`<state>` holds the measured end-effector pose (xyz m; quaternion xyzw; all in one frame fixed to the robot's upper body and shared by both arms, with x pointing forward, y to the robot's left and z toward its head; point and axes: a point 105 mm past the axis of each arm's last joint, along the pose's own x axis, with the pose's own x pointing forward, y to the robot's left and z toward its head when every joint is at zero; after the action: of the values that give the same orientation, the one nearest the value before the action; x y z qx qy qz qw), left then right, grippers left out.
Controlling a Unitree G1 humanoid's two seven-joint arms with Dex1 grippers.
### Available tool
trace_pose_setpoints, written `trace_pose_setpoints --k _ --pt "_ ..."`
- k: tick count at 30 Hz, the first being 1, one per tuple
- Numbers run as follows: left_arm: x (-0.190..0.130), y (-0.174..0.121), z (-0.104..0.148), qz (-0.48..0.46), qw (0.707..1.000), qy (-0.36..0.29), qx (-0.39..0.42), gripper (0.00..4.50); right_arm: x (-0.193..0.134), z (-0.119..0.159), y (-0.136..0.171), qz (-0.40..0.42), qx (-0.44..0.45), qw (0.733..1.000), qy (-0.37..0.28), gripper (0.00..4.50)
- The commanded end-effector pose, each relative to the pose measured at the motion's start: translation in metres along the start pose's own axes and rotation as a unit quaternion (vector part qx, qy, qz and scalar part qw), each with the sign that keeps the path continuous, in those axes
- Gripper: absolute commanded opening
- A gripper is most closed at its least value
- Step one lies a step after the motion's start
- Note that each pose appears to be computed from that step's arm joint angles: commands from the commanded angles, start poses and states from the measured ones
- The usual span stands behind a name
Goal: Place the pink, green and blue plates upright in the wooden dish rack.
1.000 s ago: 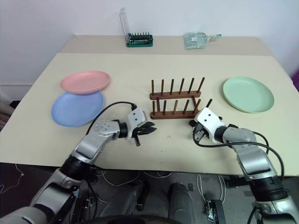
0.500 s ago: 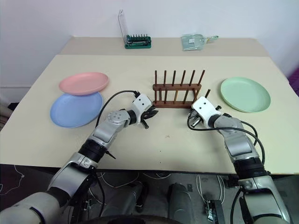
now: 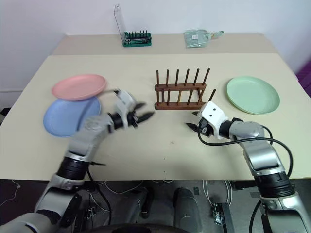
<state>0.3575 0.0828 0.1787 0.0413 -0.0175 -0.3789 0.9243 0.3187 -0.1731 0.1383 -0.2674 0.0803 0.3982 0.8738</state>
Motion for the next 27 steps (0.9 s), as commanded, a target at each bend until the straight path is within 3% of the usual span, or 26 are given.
trace_pose_setpoints --k 1,3,5,7,10,13,18,23,26,27 --pt "-0.049 0.052 0.062 0.129 0.983 -0.111 -0.074 4.16 0.000 0.024 0.003 0.016 -0.025 0.999 -0.033 3.80" --pt "-0.072 0.080 0.070 0.212 0.964 -0.126 -0.102 4.16 0.004 0.028 0.004 0.022 -0.024 0.999 -0.042 3.80" --pt "-0.099 0.115 0.065 0.333 0.924 -0.113 -0.147 4.16 0.009 0.030 0.004 0.023 -0.025 0.998 -0.049 3.80" --pt "-0.131 0.144 0.048 0.461 0.859 -0.085 -0.207 4.16 0.014 0.029 0.003 0.027 -0.028 0.998 -0.049 3.80" --pt "-0.159 0.154 0.034 0.543 0.782 -0.096 -0.289 4.16 0.019 0.028 -0.001 0.030 -0.034 0.998 -0.047 3.80" --pt "-0.164 0.151 0.034 0.542 0.749 -0.141 -0.354 4.16 0.021 0.029 -0.004 0.031 -0.037 0.998 -0.048 3.80" --pt "-0.156 0.149 0.007 0.530 0.724 -0.120 -0.424 4.16 0.023 0.029 -0.003 0.035 -0.041 0.997 -0.050 3.80" --pt "-0.135 0.152 -0.012 0.495 0.738 -0.076 -0.452 4.16 0.023 0.033 -0.004 0.026 -0.045 0.997 -0.055 3.80" --pt "-0.131 0.162 -0.027 0.497 0.732 -0.057 -0.463 3.40 0.021 0.033 -0.004 0.021 -0.046 0.997 -0.056 3.83" --pt "-0.129 0.165 -0.028 0.495 0.734 -0.057 -0.462 2.95 0.020 0.033 -0.004 0.019 -0.047 0.997 -0.055 3.83"
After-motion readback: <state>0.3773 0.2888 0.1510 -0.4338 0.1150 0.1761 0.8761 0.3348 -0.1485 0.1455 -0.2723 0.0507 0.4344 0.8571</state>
